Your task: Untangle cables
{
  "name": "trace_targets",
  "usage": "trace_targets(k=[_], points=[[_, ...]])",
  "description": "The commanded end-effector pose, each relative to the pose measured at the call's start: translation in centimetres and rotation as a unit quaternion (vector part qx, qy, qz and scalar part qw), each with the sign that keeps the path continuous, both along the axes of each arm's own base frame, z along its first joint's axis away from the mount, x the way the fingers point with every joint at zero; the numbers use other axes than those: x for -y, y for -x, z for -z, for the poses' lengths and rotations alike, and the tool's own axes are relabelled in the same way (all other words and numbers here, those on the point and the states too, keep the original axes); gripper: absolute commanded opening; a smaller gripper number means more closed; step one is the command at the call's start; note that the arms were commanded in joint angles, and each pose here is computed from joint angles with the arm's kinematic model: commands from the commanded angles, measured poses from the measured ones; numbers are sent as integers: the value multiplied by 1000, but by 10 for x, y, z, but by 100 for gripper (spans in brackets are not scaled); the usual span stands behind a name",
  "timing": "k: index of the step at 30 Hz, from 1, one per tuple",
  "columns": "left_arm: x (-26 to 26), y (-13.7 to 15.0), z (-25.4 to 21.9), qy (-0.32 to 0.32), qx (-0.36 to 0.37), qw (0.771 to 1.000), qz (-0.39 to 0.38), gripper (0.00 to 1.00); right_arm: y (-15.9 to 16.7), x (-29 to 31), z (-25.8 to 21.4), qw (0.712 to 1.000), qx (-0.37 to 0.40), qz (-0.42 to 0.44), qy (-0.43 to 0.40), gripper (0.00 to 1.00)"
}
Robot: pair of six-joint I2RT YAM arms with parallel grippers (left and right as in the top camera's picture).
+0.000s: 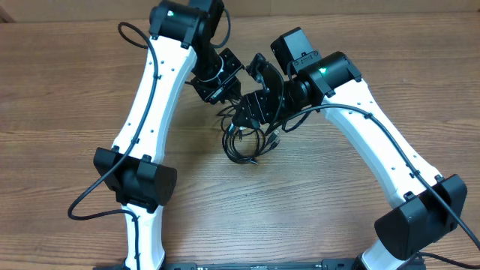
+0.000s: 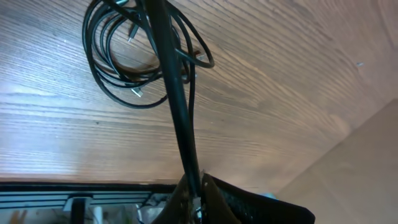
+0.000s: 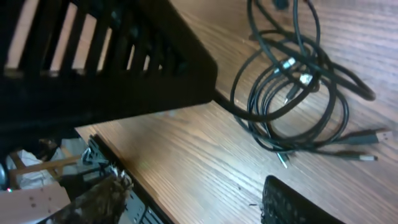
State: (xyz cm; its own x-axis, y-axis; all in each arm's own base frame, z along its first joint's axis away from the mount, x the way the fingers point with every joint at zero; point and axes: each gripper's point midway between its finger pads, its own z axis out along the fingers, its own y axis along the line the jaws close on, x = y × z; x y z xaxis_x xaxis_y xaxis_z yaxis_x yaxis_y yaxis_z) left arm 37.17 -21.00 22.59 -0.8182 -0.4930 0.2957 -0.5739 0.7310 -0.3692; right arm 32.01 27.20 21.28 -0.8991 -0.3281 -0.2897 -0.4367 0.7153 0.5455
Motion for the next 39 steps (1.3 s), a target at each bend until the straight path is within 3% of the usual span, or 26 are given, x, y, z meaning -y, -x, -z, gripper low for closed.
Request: trace_targets(k=[1,15,16,20,23,27,31,34,37,39], points=[[2,1,-22,51,-4,999,-19,4,-12,4,-9,999,31,17,8,68],[26,9,-68,238,-33,971,14,4,-55,-2,-24,990,130,47,0,67],[25,8,-71,246,-33,969,14,4,-56,-3,-24,990,132,47,-1,59],[18,5,-73,256,-28,966,12,4,-58,-4,-26,989,137,47,-4,53],[16,4,-79,277,-30,960,11,5,-58,-4,-26,989,138,47,-6,31],[9,0,-78,272,-25,962,3,4,-58,-4,-26,991,110,82,-13,4],[-6,-11,-63,221,-1,975,-8,5,-51,-8,-36,991,69,112,-41,4],[-35,-22,-33,103,29,994,-23,5,-39,-13,-64,989,62,101,-87,4],[-51,-22,-19,37,37,998,-17,25,-28,-11,-107,983,67,108,-135,4],[-47,-20,-20,39,52,998,13,29,-24,-7,-131,977,72,126,-155,4]])
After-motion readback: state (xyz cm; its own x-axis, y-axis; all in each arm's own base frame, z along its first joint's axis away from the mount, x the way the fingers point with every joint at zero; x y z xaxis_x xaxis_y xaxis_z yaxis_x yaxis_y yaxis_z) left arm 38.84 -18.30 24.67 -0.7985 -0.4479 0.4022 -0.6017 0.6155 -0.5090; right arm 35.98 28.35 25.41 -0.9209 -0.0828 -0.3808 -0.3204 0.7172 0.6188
